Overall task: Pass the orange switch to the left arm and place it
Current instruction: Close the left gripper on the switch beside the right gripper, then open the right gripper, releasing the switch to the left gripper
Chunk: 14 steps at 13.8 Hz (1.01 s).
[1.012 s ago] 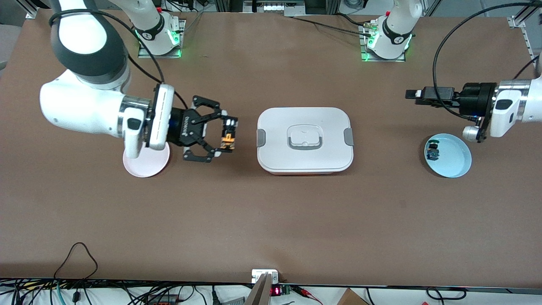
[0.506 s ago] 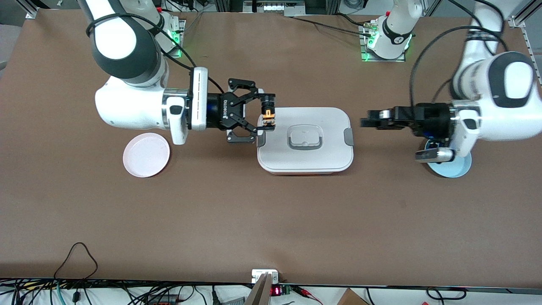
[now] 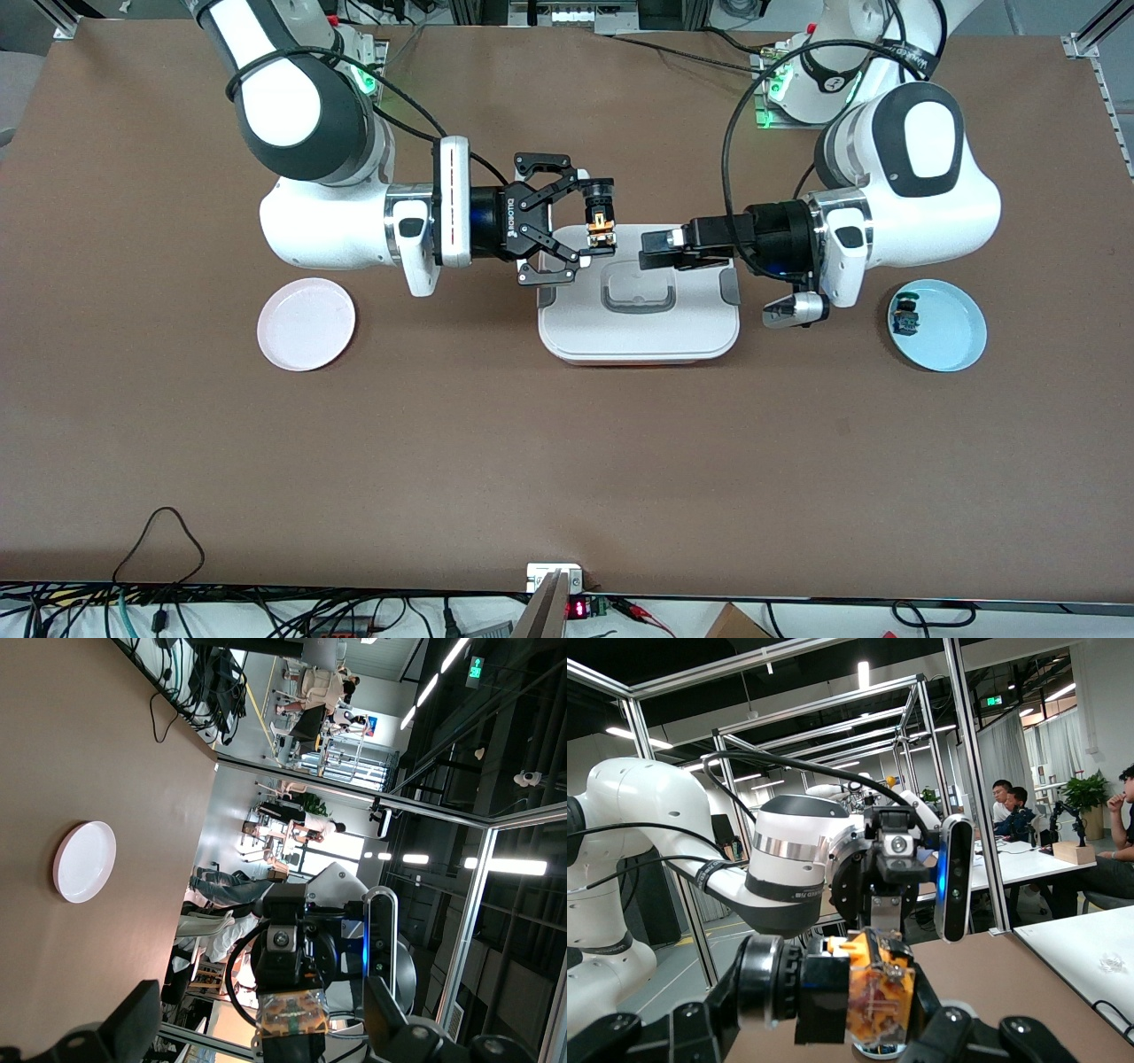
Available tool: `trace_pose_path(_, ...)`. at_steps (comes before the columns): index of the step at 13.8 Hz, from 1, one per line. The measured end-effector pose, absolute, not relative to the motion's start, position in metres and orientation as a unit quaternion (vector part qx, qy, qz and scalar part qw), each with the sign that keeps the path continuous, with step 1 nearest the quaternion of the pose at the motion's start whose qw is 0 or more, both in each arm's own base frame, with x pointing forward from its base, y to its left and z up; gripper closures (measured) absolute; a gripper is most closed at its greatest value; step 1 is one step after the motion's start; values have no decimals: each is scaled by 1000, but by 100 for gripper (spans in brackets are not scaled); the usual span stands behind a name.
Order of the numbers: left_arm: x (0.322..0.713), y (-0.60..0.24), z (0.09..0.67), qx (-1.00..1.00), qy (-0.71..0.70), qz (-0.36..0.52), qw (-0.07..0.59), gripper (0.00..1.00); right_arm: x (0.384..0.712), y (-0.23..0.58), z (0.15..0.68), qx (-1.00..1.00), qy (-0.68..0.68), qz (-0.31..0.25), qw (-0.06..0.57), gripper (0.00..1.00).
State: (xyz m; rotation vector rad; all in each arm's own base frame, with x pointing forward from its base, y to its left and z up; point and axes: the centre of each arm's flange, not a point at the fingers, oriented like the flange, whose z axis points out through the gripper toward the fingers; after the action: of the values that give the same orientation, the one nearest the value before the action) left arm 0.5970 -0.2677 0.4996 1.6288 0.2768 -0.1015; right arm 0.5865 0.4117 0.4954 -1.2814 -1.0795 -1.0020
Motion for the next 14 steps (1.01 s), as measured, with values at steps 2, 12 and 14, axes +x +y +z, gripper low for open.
trace_pose_path(2, 592, -279, 501, 725, 116, -51, 677, 0, 587, 411, 495, -544, -457, -429, 558, 26)
trace_pose_path(12, 580, -302, 507, 731, 104, -43, 673, 42, 583, 422, 490, -565, -449, -438, 535, 26)
trace_pose_path(14, 580, -301, 507, 731, 100, -37, 673, 57, 584, 422, 490, -566, -449, -438, 535, 26)
